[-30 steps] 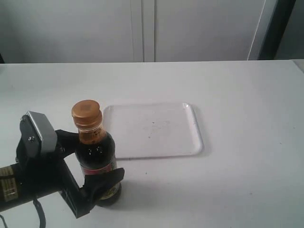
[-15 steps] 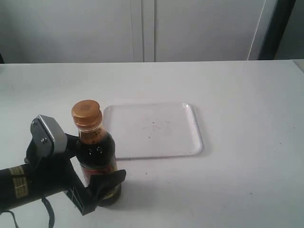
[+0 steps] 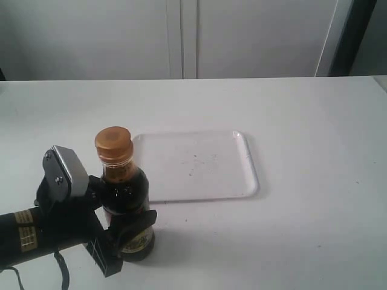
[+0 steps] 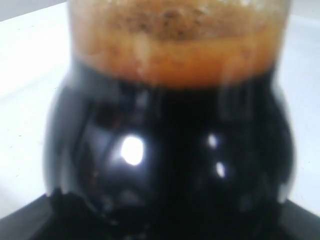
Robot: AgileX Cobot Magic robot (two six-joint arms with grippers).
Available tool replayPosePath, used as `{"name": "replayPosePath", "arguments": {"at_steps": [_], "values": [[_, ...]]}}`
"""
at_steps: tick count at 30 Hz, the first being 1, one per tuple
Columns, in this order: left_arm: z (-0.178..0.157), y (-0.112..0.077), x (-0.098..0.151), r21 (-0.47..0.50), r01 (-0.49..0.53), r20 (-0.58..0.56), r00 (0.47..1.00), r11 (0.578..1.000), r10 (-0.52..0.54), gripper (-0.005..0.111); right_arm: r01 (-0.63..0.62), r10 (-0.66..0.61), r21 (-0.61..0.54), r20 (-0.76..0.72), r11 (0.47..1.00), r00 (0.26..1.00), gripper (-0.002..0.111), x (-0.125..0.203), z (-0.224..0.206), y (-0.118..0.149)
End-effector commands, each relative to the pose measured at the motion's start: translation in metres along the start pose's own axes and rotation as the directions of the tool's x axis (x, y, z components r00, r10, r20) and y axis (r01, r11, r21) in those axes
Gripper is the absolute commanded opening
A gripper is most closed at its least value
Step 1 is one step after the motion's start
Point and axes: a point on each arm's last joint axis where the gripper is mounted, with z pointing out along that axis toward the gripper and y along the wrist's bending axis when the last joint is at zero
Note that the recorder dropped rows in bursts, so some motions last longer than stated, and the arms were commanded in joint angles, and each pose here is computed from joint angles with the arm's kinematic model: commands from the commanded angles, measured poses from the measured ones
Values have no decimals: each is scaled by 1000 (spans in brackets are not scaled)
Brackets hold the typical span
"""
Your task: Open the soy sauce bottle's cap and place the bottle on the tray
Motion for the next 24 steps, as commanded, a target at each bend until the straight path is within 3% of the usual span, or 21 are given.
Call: {"name": "replayPosePath", "arguments": {"at_steps": [1,24], "values": [[1,-4,-1,39,-36,2,999,999,36,0,8,-8,3,10,1000,1000,0,0,0,0],[1,-5,-1,44,-41,1,999,998,41,0,8,-8,3,10,1000,1000,0,0,0,0]]}}
